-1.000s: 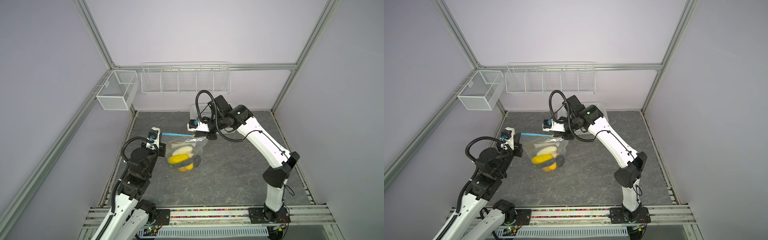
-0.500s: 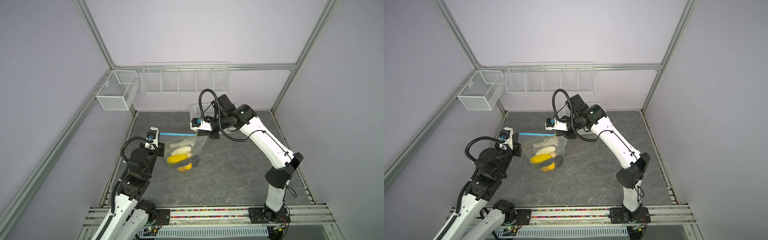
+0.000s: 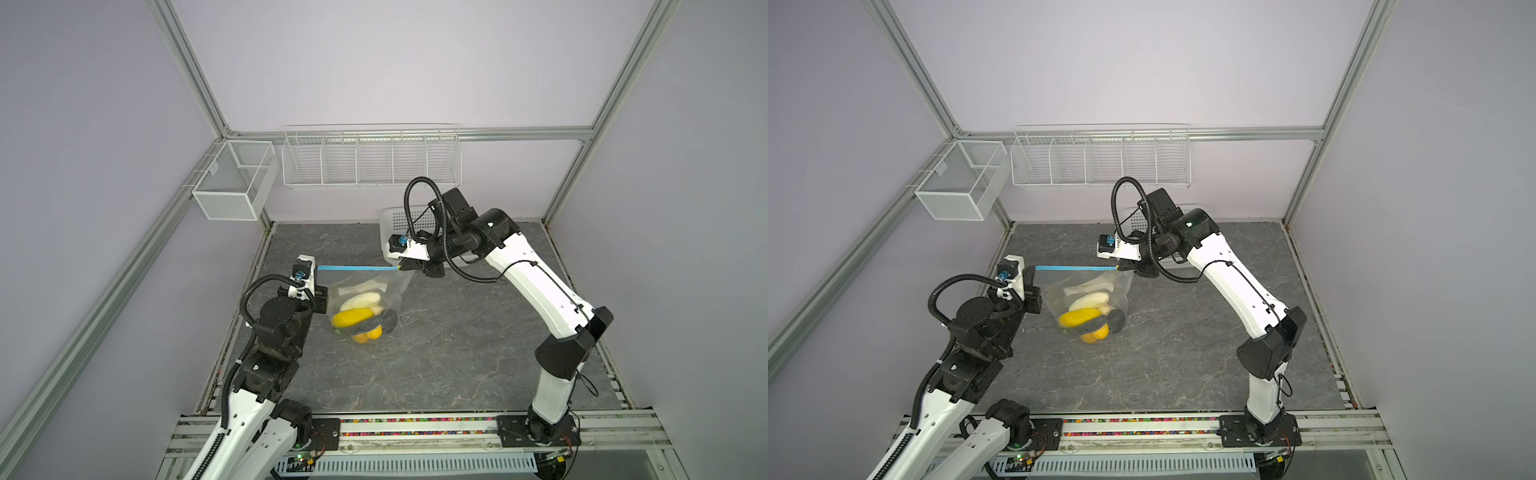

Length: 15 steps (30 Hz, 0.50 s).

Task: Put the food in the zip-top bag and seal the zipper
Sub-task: 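Pull the yellow slider along the blue zipper toward the left gripper with the right gripper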

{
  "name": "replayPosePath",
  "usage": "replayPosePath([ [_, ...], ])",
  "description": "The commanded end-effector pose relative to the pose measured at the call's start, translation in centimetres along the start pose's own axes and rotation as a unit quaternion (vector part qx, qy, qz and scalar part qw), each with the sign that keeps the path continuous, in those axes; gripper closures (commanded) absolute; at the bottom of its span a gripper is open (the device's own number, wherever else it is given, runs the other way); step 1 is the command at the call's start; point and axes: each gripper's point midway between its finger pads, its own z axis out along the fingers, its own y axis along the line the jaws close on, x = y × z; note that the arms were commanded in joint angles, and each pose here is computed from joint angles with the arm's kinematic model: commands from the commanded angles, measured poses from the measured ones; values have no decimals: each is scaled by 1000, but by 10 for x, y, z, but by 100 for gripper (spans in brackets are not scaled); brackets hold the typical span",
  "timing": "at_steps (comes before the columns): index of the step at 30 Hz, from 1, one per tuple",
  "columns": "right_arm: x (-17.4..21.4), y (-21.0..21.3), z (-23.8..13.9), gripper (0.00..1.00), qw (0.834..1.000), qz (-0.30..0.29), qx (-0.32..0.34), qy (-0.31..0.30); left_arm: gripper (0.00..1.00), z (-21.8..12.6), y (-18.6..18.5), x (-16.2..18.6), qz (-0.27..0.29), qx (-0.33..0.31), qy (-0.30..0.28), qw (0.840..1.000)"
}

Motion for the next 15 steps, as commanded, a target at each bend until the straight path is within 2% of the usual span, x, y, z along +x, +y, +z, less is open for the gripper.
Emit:
replayPosePath([
  [1, 2, 2, -22, 94, 1000, 4, 18, 3, 100, -4, 14, -6, -4, -33, -9, 999],
  [15, 7, 1, -24, 94, 1000, 6, 24, 14, 100, -5, 11, -7, 3, -24, -10, 1000],
])
